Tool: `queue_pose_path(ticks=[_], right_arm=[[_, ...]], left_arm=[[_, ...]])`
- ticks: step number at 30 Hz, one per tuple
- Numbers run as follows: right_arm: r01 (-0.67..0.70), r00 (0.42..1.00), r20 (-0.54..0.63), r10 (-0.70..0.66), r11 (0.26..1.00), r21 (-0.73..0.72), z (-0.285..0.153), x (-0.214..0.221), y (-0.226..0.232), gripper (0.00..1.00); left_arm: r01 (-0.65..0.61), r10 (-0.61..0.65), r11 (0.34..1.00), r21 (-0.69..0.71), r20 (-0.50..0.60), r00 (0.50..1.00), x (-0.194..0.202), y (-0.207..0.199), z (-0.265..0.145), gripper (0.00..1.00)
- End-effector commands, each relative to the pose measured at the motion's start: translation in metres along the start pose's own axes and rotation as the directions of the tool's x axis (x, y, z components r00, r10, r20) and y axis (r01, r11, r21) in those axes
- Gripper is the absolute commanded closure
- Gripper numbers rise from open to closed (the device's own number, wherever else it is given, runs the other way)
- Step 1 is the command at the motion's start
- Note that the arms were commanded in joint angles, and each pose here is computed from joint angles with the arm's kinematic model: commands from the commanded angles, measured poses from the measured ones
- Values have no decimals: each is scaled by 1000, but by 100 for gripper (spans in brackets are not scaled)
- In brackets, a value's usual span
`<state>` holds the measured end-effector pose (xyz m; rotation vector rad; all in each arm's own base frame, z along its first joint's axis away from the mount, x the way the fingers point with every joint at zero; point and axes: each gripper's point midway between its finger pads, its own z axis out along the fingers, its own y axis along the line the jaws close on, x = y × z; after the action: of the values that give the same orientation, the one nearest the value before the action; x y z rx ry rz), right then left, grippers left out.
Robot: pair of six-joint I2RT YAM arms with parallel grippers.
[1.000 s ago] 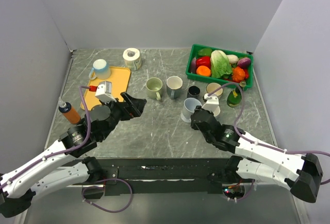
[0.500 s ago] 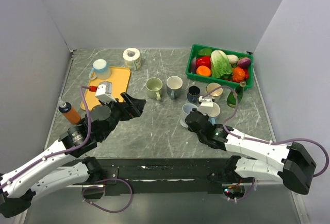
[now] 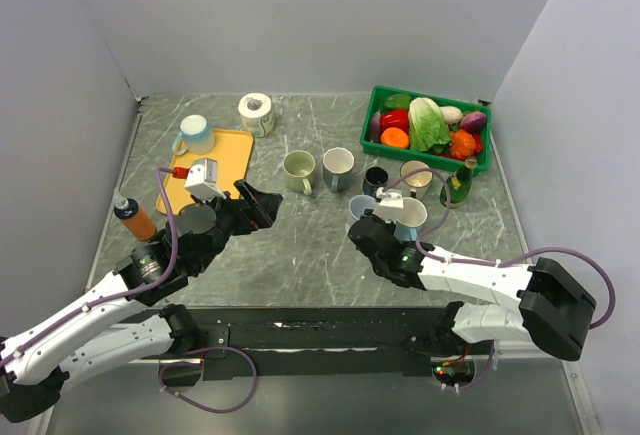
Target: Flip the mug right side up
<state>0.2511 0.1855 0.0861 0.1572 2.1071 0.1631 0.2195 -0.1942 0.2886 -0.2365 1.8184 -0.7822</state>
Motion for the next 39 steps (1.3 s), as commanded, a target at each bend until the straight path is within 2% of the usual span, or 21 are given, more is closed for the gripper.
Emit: queue_pose_path(ticks=[1, 2, 4, 5, 7, 8, 13, 18, 21, 22, 26, 27, 29, 30, 32, 33, 35, 36, 38, 39], right_arm=[[-22, 1000, 22, 21, 999, 33, 0, -2, -3, 95], [-22, 999, 24, 22, 999, 30, -1, -3, -2, 85], [-13, 999, 32, 12, 1000, 19, -4, -7, 0, 74], [-6, 999, 34, 6, 1000, 15, -5, -7, 1, 65], [-3, 999, 36, 3, 1000, 15, -6, -8, 2, 56], [2, 1000, 29, -3, 1000, 19, -6, -7, 1, 46], [3, 1000, 10, -3, 1000, 17, -8, -6, 7, 35], [-28, 1000, 3, 28, 1000, -9, -16, -12, 11, 22], [-30, 1000, 1, 30, 998, -49, -26, -18, 12, 8], [-40, 999, 16, 42, 995, -88, -31, -26, 18, 1], [-42, 999, 5, 43, 988, -152, -43, -34, 24, 0], [-51, 999, 10, 53, 986, -160, -46, -39, 26, 0], [-51, 999, 6, 53, 983, -175, -53, -44, 26, 0], [-55, 998, 8, 58, 982, -183, -55, -47, 27, 0], [-53, 998, 14, 58, 975, -213, -62, -52, 29, 0], [-64, 997, 18, 71, 969, -238, -67, -57, 31, 0], [-71, 997, 20, 79, 965, -253, -71, -59, 30, 0], [-84, 995, 28, 95, 960, -266, -75, -62, 28, 0], [-100, 993, 32, 112, 959, -264, -76, -62, 24, 0], [-110, 991, 46, 127, 957, -268, -78, -65, 22, 0]], left_arm=[[-8, 8, 1000, -7, 37, 999, -15, -4, -2, 4], [-12, 12, 1000, -4, 36, 999, -15, -5, -2, 4], [-20, 20, 1000, -4, 30, 999, -14, -5, -1, 4], [-24, 24, 1000, -5, 29, 999, -14, -5, -1, 4], [-35, 35, 999, -3, 20, 999, -12, -7, 1, 4], [-36, 36, 999, -1, 18, 999, -11, -8, 2, 4], [-80, 80, 996, 30, -17, 997, -4, -15, 7, 4], [-111, 111, 994, -3, -29, 993, -5, -14, 13, 4], [-145, 144, 989, -21, -37, 989, -8, -12, 19, 4], [-158, 156, 987, -43, -41, 987, -9, -7, 25, 4], [-165, 166, 986, 17, -61, 984, -21, -16, 55, 4], [-172, 175, 985, 32, -111, 978, -11, -15, 67, 4], [-168, 167, 986, 4, -101, 981, -29, -7, 83, 4], [-181, 176, 983, -24, -129, 976, -26, 2, 95, 4], [-188, 181, 979, -77, -91, 979, -53, 10, 105, 4], [-230, 217, 961, -152, -96, 971, -59, 30, 114, 4], [-284, 276, 937, -204, -68, 959, -88, 33, 118, 4], [-321, 306, 913, -252, -99, 947, -90, 47, 126, 4], [-400, 402, 853, -334, -66, 913, -123, 54, 130, 4], [-428, 426, 822, -376, -93, 900, -127, 68, 140, 4]])
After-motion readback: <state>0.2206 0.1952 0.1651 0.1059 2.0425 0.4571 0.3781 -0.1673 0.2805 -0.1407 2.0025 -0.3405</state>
